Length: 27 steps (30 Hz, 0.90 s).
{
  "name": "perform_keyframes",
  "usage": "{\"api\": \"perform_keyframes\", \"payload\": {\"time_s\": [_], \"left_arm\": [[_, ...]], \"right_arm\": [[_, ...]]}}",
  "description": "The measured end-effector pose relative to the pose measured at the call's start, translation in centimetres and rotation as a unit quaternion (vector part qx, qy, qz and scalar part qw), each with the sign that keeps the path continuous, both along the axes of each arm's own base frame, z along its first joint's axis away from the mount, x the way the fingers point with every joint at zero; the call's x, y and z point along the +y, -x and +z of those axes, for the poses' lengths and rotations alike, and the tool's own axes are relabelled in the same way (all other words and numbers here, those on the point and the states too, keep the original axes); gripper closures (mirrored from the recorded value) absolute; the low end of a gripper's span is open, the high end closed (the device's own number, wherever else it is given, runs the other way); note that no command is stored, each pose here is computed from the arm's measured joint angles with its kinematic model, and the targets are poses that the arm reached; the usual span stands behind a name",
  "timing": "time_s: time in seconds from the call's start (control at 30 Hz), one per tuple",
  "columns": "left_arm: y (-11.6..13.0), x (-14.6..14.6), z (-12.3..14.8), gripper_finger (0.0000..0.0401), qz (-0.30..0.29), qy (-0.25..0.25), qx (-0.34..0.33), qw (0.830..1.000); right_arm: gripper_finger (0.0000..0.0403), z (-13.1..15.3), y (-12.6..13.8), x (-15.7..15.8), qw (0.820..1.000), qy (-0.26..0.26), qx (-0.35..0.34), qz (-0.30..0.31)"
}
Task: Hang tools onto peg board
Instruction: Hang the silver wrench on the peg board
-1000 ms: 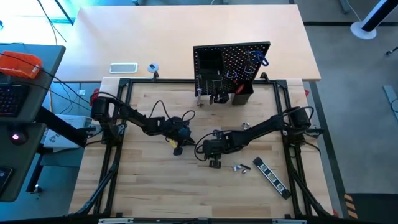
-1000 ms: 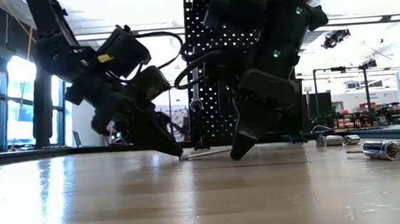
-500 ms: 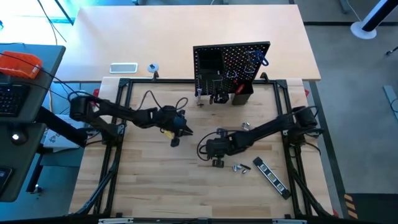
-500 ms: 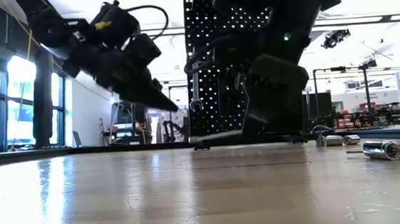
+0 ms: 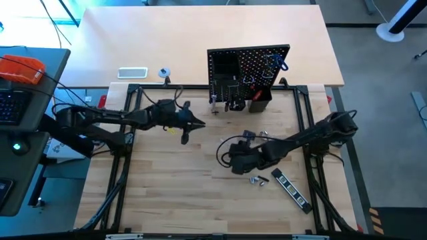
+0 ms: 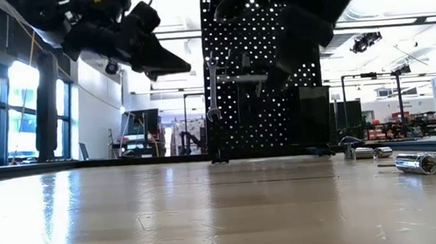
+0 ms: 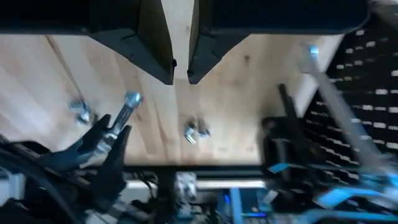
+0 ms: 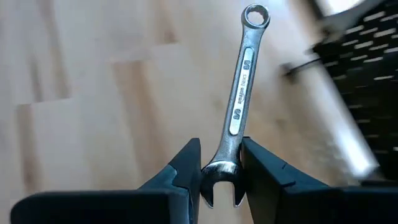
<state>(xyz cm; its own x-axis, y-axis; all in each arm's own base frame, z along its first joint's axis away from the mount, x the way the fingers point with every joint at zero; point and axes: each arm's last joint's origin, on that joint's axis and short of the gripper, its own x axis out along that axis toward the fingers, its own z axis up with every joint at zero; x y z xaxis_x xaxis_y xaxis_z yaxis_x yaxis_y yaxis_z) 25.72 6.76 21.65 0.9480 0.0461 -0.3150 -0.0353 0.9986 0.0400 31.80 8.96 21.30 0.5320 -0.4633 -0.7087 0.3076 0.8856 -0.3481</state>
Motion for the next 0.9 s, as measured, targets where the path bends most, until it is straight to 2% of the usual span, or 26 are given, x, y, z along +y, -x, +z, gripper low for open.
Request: {"api": "perform_keyframes", "payload": {"time_s": [0.17,0.33,0.53,0.63,0.73,0.9], "left_arm": [[0.8,0.6,0.6,0.0357,0.034,-0.001,-0.037,0.999],[1.9,0.8,-0.5,0.0357,0.049,0.008,-0.076,0.996],[3.2,0.3,-2.4,0.0357,0.045,0.026,-0.102,0.993],[3.6,-0.3,-2.8,0.0357,0.037,0.037,-0.135,0.990],[3.7,-1.0,-2.7,0.0357,0.025,0.051,-0.194,0.979],[3.0,-1.8,-2.4,0.0357,0.024,0.082,-0.290,0.953]], "right_arm": [[0.0323,1.4,1.3,0.2,0.996,0.079,-0.027,-0.037],[0.0323,1.8,1.6,-0.3,0.985,0.148,-0.044,-0.074],[0.0323,2.0,1.2,-2.0,0.975,0.192,-0.044,-0.107],[0.0323,2.1,0.9,-2.7,0.971,0.202,-0.049,-0.120],[0.0323,2.5,0.3,-2.8,0.970,0.200,-0.071,-0.120],[0.0323,3.5,-1.0,-2.0,0.968,0.205,-0.114,-0.091]]}}
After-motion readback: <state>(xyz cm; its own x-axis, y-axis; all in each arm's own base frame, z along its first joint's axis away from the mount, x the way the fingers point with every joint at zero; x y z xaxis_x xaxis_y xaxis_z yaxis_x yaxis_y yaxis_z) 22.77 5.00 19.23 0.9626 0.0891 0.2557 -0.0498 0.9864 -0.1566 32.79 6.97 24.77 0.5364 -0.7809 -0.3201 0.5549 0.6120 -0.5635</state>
